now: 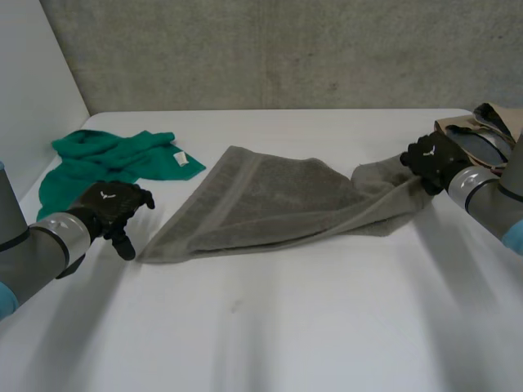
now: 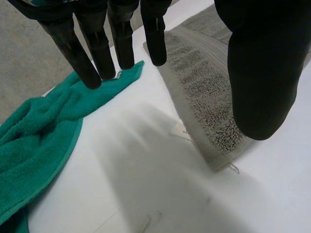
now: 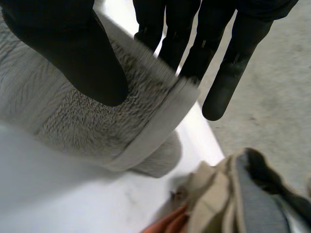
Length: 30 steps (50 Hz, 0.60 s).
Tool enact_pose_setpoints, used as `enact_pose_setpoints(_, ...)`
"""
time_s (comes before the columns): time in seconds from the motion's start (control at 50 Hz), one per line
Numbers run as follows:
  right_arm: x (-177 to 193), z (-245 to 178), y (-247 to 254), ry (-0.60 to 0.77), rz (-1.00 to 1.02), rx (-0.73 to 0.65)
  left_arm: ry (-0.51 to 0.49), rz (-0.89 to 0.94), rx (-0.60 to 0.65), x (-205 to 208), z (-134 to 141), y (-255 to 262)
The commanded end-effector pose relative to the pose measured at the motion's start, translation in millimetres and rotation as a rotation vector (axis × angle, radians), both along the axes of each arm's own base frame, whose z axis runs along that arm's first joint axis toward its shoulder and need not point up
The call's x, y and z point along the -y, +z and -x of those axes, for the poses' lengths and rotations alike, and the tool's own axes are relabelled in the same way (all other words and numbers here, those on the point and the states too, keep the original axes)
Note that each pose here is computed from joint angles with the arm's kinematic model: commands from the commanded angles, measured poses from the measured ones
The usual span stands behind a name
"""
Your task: Fold the laundry.
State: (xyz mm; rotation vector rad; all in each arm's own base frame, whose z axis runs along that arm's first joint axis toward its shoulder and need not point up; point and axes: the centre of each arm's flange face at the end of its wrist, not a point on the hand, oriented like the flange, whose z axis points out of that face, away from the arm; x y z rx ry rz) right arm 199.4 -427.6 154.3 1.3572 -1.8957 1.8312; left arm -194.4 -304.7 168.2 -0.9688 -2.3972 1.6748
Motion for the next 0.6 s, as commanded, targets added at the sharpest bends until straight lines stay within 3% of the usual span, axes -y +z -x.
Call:
enact_pose_setpoints(0.02, 3, 6, 43, -0.078, 0.09, 0.105, -0.009, 0.002, 0.003, 0, 2, -1)
enact_pose_setpoints(0.1, -4, 18, 74, -0.131, 0.111, 0.198, -0.038, 0.0, 0.002, -3, 7, -2)
enact_pose_setpoints(0.2, -7, 36, 69, -0.229, 0.048, 0.28, -0.076, 0.005, 0.023, -5, 13, -6)
enact_pose_setpoints(0.6, -31, 46, 35, -0.292, -0.13, 0.317, -0.214, -0.018, 0.083, -27, 61, -32)
